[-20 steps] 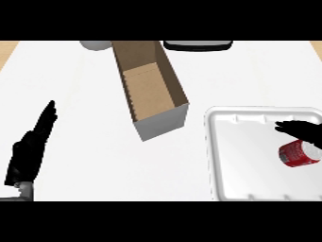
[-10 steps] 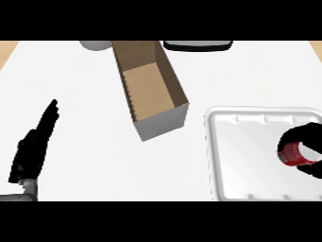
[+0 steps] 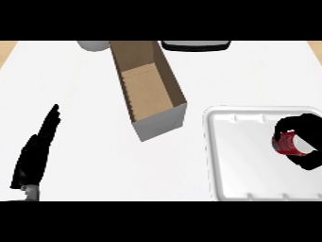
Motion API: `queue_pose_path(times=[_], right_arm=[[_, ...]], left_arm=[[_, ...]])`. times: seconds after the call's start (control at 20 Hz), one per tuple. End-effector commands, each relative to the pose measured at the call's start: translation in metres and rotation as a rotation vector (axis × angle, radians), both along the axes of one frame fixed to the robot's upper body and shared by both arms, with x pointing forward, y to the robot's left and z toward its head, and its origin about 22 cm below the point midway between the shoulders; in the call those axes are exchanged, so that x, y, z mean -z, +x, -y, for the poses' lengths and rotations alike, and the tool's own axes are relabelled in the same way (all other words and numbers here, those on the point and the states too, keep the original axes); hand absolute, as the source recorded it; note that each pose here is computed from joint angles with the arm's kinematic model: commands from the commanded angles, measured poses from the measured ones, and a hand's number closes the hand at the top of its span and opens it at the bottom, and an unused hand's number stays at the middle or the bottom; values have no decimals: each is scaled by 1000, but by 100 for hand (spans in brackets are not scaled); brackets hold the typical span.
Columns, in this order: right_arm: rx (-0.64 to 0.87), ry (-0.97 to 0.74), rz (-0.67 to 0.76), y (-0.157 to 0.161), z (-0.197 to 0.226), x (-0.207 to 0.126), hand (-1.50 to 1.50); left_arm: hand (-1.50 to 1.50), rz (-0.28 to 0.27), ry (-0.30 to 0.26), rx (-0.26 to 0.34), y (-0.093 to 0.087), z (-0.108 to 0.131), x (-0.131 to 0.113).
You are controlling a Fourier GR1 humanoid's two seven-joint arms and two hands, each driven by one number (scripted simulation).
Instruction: Pick the can from the tray and place it in the cardboard box
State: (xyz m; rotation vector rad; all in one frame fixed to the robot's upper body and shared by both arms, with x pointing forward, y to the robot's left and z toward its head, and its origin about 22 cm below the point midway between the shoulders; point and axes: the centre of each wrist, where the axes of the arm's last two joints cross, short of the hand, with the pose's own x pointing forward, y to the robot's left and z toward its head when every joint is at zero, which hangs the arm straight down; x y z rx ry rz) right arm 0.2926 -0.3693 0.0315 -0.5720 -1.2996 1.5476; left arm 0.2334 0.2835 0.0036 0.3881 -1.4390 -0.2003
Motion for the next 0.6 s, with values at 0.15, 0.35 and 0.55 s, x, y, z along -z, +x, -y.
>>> queue_pose_path(times=[0.15, 0.35, 0.55], right_arm=[[619, -41, 57, -14, -38, 34, 150], [744, -64, 184, -23, -99, 17, 150], [839, -67, 286, -34, -150, -27, 150]], left_arm=[[0, -3, 14, -49, -5, -13, 1], [0, -11, 15, -47, 0, -14, 1], [0, 6, 3, -24, 5, 2, -7]])
